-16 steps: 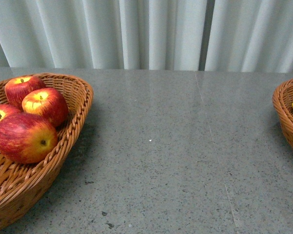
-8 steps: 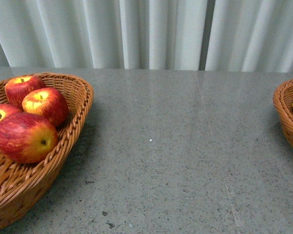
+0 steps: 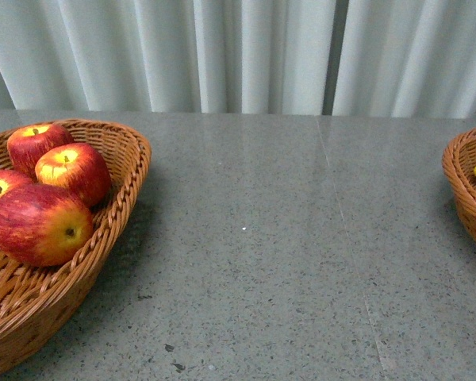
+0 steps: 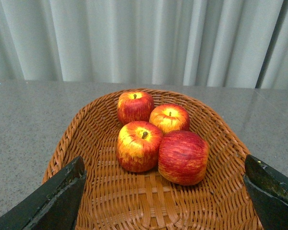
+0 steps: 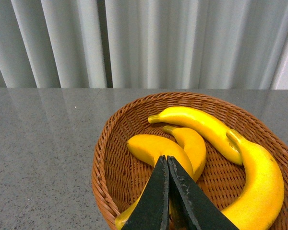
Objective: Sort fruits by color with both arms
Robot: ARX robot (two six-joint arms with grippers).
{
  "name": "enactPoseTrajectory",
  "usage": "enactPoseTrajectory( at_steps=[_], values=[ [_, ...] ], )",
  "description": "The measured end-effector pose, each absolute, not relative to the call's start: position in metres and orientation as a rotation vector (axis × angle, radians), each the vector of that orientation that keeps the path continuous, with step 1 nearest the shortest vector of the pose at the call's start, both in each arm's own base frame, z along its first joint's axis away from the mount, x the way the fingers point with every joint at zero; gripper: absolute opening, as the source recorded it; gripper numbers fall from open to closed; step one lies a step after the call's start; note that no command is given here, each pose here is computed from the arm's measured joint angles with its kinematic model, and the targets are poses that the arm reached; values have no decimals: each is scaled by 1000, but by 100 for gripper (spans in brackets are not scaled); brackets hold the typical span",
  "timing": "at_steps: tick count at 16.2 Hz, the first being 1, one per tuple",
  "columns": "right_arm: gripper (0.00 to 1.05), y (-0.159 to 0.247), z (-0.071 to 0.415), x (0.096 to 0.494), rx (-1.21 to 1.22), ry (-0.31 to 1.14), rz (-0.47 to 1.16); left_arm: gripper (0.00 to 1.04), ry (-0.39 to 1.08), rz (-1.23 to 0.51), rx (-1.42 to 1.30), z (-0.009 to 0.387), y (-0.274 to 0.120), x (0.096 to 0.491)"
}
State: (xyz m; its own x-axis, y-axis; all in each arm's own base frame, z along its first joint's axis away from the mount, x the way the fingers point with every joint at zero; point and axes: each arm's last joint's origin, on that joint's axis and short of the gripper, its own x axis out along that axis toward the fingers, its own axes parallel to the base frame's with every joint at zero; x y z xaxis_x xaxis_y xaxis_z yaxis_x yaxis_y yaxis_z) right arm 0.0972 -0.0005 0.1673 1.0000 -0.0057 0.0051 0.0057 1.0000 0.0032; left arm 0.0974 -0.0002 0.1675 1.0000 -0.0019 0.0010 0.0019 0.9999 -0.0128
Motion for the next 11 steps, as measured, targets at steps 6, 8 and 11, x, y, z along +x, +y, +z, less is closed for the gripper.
enactPoseTrajectory(
  at_steps=[6,8,11],
  values=[
    [58,-1,167,97,3,-5,-6,98,-1,-2,-13,167,0,97],
    [85,-1,167,97,3,-5,-6,98,-1,-2,-13,167,0,97],
    [97,-1,167,97,3,-5,-6,98,-1,-2,-13,167,0,97]
  ],
)
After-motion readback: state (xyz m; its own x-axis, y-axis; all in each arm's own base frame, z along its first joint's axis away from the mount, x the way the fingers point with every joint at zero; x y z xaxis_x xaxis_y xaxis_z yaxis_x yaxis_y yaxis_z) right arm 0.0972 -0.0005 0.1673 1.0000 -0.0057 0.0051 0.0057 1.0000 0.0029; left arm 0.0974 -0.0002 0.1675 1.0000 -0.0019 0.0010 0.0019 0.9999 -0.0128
